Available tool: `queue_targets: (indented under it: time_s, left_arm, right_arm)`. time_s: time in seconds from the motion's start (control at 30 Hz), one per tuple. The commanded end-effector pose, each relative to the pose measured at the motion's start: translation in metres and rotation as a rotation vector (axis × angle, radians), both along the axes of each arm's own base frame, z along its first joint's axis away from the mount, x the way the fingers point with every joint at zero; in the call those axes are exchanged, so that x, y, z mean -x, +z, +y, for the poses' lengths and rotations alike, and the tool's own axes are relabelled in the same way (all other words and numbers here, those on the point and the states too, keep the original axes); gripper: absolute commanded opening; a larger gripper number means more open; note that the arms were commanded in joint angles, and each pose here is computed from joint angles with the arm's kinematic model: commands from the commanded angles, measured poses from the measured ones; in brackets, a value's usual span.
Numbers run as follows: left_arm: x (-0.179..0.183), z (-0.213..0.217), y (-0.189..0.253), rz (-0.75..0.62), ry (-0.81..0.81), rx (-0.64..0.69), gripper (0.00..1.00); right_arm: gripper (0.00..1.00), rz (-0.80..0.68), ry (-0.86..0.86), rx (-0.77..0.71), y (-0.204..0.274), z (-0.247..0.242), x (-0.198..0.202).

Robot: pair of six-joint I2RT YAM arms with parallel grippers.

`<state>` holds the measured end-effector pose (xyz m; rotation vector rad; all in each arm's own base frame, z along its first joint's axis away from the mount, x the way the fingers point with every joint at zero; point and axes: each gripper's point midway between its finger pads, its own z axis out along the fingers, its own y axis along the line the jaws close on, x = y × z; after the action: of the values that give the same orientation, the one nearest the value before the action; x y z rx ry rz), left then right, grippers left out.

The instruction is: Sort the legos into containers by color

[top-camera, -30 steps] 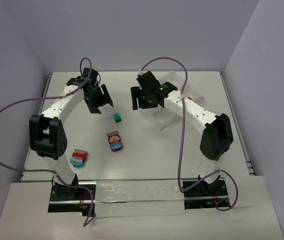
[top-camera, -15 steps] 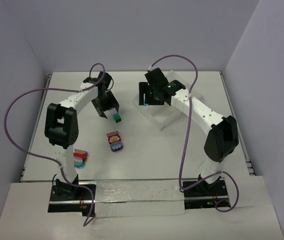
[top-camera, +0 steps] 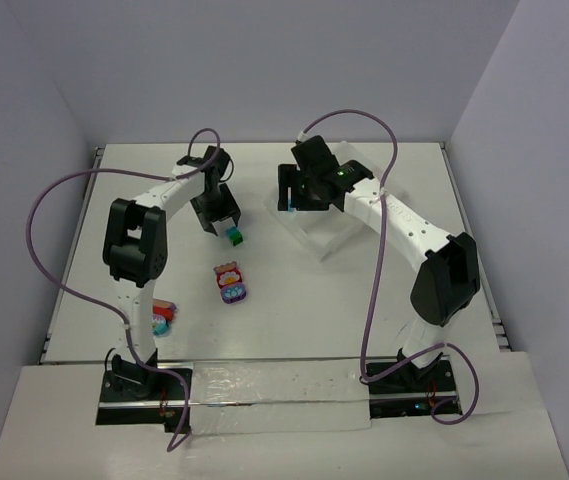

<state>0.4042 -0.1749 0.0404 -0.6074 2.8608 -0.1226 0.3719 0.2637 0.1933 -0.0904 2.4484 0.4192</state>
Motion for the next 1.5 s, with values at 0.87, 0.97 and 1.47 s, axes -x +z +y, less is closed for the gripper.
queue_targets:
  time_s: [0.87, 0.97, 1.47]
  left_arm:
    - [0.004, -0.027, 0.007, 0.015, 0.044, 0.071, 0.75]
    - [0.003, -0.026, 0.007, 0.013, 0.067, 0.076, 0.71]
    - [0.004, -0.026, -0.004, 0.028, 0.069, 0.070, 0.53]
  right_arm:
    - [0.75, -0.013, 0.003, -0.029, 0.013, 0.000, 0.008]
    - [0.75, -0.010, 0.002, -0.020, 0.010, -0.001, 0.009]
    - [0.75, 0.002, 0.022, -0.009, 0.007, 0.002, 0.007]
